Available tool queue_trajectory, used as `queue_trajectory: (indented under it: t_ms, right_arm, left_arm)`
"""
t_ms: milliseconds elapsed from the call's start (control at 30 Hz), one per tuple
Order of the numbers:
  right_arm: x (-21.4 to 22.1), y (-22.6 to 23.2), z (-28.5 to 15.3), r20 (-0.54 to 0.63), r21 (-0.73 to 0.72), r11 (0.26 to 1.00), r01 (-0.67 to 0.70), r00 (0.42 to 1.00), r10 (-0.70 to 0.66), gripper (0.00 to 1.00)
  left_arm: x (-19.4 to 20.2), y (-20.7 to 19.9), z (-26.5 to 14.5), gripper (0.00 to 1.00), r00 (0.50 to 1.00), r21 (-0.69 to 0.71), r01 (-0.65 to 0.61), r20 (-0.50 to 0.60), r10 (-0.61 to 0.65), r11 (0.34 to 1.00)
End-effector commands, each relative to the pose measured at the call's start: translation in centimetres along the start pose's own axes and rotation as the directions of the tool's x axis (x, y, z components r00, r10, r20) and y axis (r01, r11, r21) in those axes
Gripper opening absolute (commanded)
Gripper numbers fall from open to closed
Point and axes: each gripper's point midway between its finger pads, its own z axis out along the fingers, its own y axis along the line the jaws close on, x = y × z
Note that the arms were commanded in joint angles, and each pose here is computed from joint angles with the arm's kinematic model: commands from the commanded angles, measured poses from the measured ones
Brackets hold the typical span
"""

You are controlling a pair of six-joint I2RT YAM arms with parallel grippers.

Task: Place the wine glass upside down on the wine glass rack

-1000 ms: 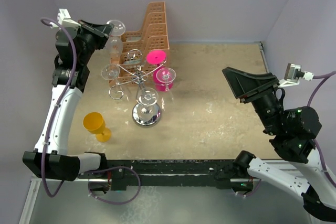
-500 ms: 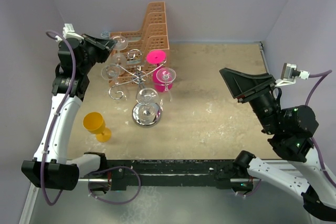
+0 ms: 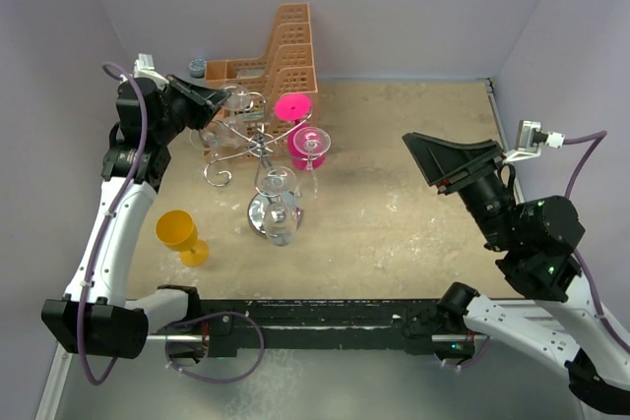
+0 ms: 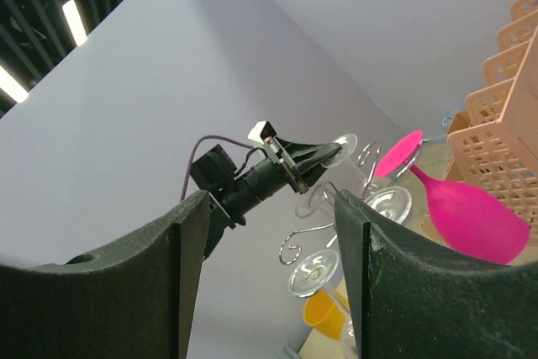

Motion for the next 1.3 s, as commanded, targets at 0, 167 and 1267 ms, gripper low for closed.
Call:
queue_trajectory:
  t_ms: [0, 167, 1267]
  right_arm:
    - [0.2, 0.2, 0.1, -0.003, -0.015, 1.000, -0.022, 1.000, 0.022, 0.63]
    - [0.8, 0.0, 0.1, -0.014, -0.019, 0.999, -0.030, 0.999, 0.029, 0.63]
    - [1.3, -1.7, 0.2, -0.003, 0.042, 0.998, -0.053, 0.999, 0.053, 0.62]
  left_arm:
    - [-0.2, -2.8, -1.8, 0.00, 0.998, 0.111, -0.070, 0.005, 0.069, 0.991]
    - [0.5, -2.9, -1.7, 0.00, 0.997, 0.130, -0.063, -0.032, 0.067, 0.989]
    - [0.3, -7.4, -0.4, 0.00, 0.982, 0.346, 0.178, -0.124, -0.143, 0.921]
